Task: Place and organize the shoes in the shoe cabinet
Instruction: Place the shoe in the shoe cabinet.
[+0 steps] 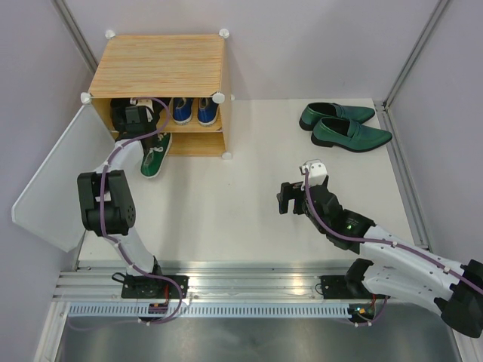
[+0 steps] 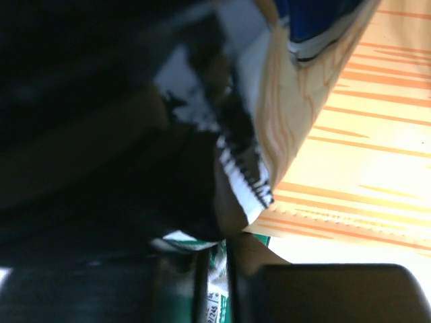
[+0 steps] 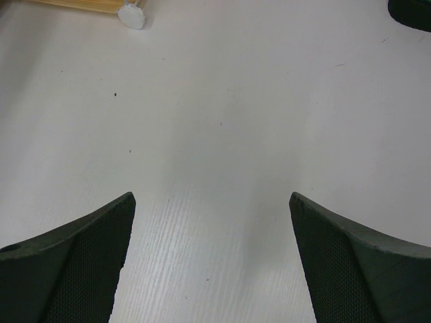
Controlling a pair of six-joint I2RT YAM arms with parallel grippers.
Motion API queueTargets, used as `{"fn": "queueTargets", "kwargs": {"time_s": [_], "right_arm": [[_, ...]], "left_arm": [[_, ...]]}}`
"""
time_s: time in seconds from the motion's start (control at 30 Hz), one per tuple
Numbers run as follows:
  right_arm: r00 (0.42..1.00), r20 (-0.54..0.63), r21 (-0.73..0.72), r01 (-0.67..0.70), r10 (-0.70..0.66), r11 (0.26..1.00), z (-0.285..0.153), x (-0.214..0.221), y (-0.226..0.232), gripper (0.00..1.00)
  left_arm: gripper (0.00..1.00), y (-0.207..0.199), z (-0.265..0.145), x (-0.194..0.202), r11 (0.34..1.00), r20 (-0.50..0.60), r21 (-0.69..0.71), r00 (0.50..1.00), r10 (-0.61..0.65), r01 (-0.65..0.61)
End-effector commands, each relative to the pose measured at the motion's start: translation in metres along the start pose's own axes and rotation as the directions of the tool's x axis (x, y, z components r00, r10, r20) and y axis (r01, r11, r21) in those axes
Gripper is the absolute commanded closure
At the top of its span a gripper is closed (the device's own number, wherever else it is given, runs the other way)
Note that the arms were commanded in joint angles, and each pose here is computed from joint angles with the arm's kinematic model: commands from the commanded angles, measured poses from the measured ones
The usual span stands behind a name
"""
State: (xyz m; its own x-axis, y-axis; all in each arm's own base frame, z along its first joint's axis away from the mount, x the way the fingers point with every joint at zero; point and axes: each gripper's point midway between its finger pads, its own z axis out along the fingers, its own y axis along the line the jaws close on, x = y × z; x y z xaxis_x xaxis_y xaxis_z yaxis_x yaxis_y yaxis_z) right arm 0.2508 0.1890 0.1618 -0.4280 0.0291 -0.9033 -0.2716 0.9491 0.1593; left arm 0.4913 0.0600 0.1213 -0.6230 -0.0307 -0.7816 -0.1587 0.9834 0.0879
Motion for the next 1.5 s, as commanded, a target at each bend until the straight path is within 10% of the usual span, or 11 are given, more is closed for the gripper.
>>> {"fn": "queueTargets", "kwargs": {"time_s": [0.0, 0.4, 1.2, 1.47], "right_arm": [[0.998, 0.057, 0.003, -0.012, 0.012, 1.0, -0.001, -0.023, 0.002, 0.02], [0.999, 0.05, -0.029, -0.018, 0.019, 0.999, -0.002, -0.021, 0.007, 0.02], [0.998, 0.057, -0.097, -0.034, 0.04, 0.995, -0.01, -0.024, 0.017, 0.02], [0.997, 0.061, -0.103, -0.041, 0.048, 0.994, -0.012, -0.024, 0.016, 0.02]], "left_arm": [[0.78, 0.003, 0.018, -0.04, 0.997, 0.125, 0.003, 0.989, -0.083, 0.083], [0.5, 0.0, -0.002, -0.004, 0.99, 0.082, 0.021, 0.987, -0.139, 0.138], [0.5, -0.004, -0.119, 0.036, 0.964, 0.066, 0.087, 0.964, -0.257, 0.251], [0.68, 0.004, -0.117, 0.094, 0.965, -0.051, 0.001, 0.964, -0.262, 0.262]]}}
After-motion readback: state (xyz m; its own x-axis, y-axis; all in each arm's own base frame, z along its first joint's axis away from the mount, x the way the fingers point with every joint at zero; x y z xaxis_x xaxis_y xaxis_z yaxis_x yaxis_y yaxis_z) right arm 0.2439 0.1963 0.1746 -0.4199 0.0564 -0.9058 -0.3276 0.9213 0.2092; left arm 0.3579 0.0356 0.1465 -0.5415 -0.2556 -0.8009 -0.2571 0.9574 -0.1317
